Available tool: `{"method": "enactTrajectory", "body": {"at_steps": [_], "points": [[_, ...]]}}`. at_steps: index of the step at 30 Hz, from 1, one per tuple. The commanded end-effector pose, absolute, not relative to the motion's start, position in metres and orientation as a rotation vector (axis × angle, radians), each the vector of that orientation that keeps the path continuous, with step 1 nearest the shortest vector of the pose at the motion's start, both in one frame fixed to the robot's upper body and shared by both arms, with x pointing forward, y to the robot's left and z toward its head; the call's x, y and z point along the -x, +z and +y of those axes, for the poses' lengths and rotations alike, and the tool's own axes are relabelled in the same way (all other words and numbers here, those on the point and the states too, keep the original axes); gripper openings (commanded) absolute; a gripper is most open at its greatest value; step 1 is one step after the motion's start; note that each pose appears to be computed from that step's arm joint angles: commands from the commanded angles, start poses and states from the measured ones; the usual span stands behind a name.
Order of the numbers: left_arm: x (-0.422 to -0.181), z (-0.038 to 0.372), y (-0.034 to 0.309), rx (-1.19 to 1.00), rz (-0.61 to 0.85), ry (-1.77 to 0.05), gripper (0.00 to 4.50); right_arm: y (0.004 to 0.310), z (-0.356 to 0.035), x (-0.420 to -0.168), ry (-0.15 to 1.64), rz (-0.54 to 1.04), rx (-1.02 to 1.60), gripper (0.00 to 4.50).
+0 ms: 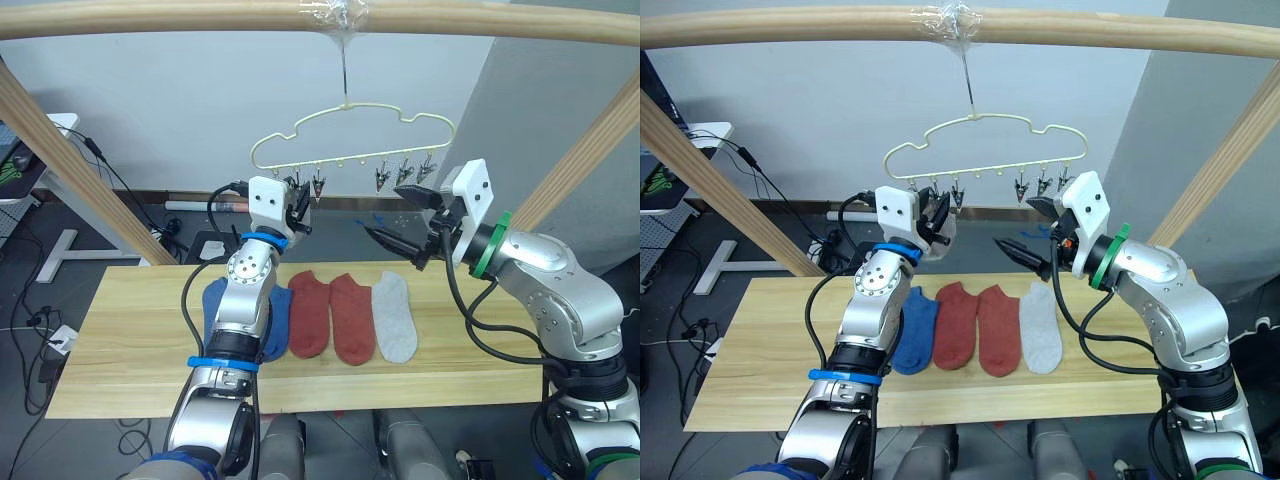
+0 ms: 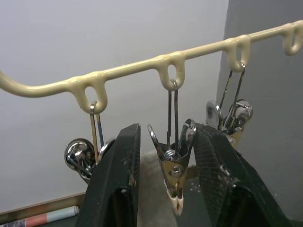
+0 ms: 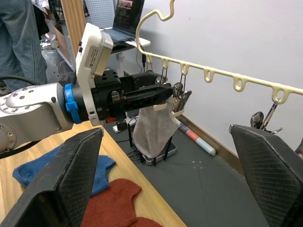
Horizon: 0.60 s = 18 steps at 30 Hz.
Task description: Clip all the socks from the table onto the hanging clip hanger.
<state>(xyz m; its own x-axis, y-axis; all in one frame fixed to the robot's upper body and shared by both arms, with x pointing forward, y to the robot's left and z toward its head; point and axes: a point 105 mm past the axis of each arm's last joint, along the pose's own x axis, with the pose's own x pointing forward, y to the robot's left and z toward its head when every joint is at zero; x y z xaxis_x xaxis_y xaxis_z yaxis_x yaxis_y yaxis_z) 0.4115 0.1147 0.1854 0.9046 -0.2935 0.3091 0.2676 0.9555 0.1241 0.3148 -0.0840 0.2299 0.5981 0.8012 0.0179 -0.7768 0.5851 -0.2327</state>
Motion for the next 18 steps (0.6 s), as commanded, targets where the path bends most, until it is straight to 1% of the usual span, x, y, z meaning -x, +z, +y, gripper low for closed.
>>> {"method": "enactTrajectory", "body": {"at_steps": [1, 4, 6, 7, 13, 14, 15, 17, 18], "points": [[-0.409, 0.108, 0.201, -0.074, -0.391, -0.316, 1.09, 0.246, -0.08, -0.307, 0.935, -0.194, 0.23, 4.5], [-0.409, 0.107, 0.203, -0.076, -0.397, -0.318, 0.38, 0.245, -0.08, -0.307, 0.936, -0.192, 0.227, 4.5], [-0.409, 0.107, 0.204, -0.076, -0.399, -0.319, 0.13, 0.243, -0.08, -0.306, 0.937, -0.189, 0.228, 4.5], [-0.409, 0.107, 0.204, -0.076, -0.399, -0.319, 0.07, 0.242, -0.08, -0.306, 0.937, -0.187, 0.227, 4.5], [-0.407, 0.108, 0.203, -0.089, -0.396, -0.328, 0.06, 0.232, -0.081, -0.305, 0.935, -0.172, 0.222, 4.5], [-0.407, 0.109, 0.203, -0.099, -0.389, -0.331, 0.06, 0.227, -0.081, -0.307, 0.926, -0.154, 0.225, 4.5], [-0.408, 0.109, 0.202, -0.099, -0.375, -0.338, 0.06, 0.212, -0.083, -0.311, 0.903, -0.104, 0.247, 4.5], [-0.408, 0.112, 0.203, -0.079, -0.339, -0.369, 0.06, 0.169, -0.091, -0.322, 0.838, 0.036, 0.315, 4.5], [-0.407, 0.113, 0.203, -0.068, -0.328, -0.381, 0.06, 0.154, -0.094, -0.325, 0.817, 0.083, 0.336, 4.5]]}}
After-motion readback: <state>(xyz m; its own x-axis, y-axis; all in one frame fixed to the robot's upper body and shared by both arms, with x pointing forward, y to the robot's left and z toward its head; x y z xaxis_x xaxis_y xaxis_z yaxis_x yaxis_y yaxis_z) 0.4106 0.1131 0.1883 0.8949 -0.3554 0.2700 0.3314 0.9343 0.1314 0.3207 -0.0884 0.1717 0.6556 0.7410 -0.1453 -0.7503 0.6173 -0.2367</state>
